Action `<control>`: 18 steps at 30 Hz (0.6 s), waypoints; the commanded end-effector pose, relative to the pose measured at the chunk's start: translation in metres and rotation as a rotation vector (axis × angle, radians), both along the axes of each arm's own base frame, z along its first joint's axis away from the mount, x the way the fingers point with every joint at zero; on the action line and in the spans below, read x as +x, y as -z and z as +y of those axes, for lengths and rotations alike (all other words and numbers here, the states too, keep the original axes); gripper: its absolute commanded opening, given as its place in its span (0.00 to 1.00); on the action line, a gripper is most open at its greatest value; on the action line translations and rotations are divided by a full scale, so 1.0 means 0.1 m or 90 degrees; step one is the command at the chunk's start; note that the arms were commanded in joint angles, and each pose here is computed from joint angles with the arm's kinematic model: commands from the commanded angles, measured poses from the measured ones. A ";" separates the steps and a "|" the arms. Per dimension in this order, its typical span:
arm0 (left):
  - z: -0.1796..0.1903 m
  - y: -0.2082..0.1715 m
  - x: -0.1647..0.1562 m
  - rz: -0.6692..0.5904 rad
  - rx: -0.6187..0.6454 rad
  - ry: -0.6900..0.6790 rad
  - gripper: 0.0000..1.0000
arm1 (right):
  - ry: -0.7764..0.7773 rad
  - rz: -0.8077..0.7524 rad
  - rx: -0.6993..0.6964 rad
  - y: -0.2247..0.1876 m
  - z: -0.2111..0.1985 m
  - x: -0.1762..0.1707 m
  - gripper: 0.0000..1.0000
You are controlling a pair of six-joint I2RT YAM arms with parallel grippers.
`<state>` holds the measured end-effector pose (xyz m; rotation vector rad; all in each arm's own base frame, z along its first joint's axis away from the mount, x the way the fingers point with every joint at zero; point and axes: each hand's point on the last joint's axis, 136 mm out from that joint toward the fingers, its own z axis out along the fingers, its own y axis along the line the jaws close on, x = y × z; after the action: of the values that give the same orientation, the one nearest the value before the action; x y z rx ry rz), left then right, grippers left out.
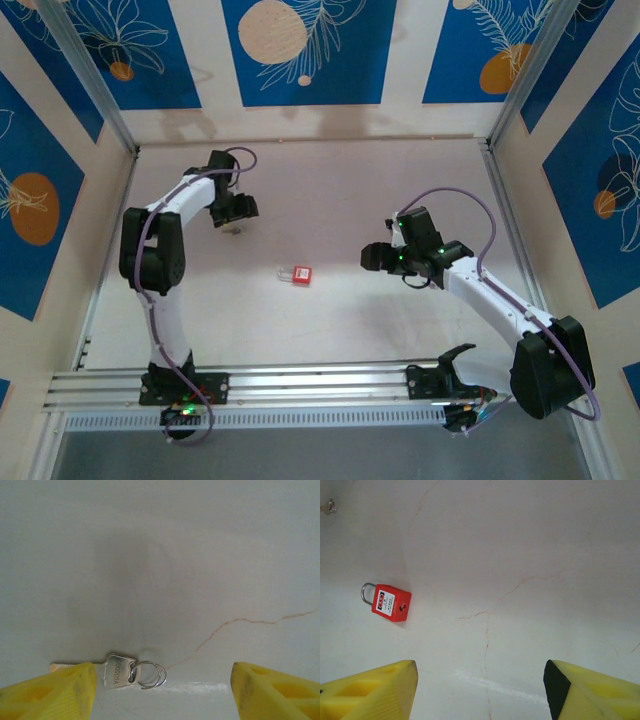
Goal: Unlock with the key
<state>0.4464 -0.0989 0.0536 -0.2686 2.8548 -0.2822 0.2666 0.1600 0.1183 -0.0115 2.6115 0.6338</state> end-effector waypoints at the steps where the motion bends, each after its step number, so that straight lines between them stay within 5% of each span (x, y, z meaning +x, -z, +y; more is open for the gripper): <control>1: -0.01 0.07 -0.14 0.024 -0.006 0.015 0.71 | -0.008 0.017 0.011 0.04 0.05 -0.05 0.69; 18: -0.26 0.20 -0.43 0.021 -0.057 0.032 0.69 | -0.036 0.013 0.015 0.00 0.26 0.09 0.68</control>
<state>0.4165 -0.1075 0.0298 -0.2534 2.8682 -0.3500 0.2720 0.1808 0.1088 -0.0635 2.6503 0.6570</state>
